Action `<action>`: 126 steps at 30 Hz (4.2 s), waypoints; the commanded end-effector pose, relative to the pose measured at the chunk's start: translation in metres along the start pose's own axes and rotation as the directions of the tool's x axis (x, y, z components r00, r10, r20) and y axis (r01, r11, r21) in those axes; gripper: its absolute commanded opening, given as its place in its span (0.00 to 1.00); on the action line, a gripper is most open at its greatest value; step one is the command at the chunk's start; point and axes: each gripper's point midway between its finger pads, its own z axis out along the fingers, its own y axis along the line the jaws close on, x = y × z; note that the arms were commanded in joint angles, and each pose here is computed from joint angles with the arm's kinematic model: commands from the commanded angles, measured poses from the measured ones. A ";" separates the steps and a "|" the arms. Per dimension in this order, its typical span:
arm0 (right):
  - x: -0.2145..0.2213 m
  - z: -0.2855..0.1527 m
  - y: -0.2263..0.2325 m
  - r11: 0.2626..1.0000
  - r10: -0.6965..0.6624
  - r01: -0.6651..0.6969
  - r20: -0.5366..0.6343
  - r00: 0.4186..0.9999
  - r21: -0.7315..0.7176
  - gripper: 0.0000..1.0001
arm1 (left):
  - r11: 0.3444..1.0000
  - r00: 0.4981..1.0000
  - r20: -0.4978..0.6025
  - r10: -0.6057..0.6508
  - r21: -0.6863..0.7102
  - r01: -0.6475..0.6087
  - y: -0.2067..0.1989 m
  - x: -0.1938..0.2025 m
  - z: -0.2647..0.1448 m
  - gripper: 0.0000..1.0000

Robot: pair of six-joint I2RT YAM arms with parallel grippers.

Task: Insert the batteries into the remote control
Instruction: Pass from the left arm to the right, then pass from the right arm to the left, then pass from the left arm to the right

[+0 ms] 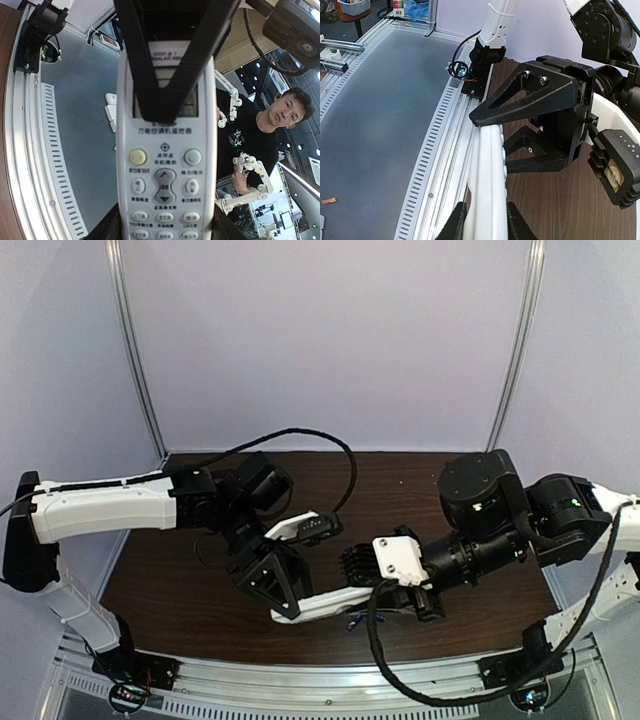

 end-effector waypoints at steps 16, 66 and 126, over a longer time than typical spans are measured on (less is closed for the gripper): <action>0.013 -0.015 -0.032 0.949 0.304 -0.306 0.027 0.952 0.082 0.00 | 0.715 0.862 0.203 0.465 -0.660 -0.230 -0.016 -0.068 -0.096 0.97; 0.070 0.020 -0.121 0.369 0.921 -0.889 -0.021 0.389 -0.271 0.05 | -0.032 0.808 -0.420 0.414 -0.893 -0.448 0.091 -0.036 -0.116 0.68; 0.046 -0.004 -0.233 0.339 0.820 -0.913 0.547 0.167 -0.229 0.52 | 0.028 0.811 0.138 0.569 -0.988 0.149 0.077 -0.101 -0.146 0.18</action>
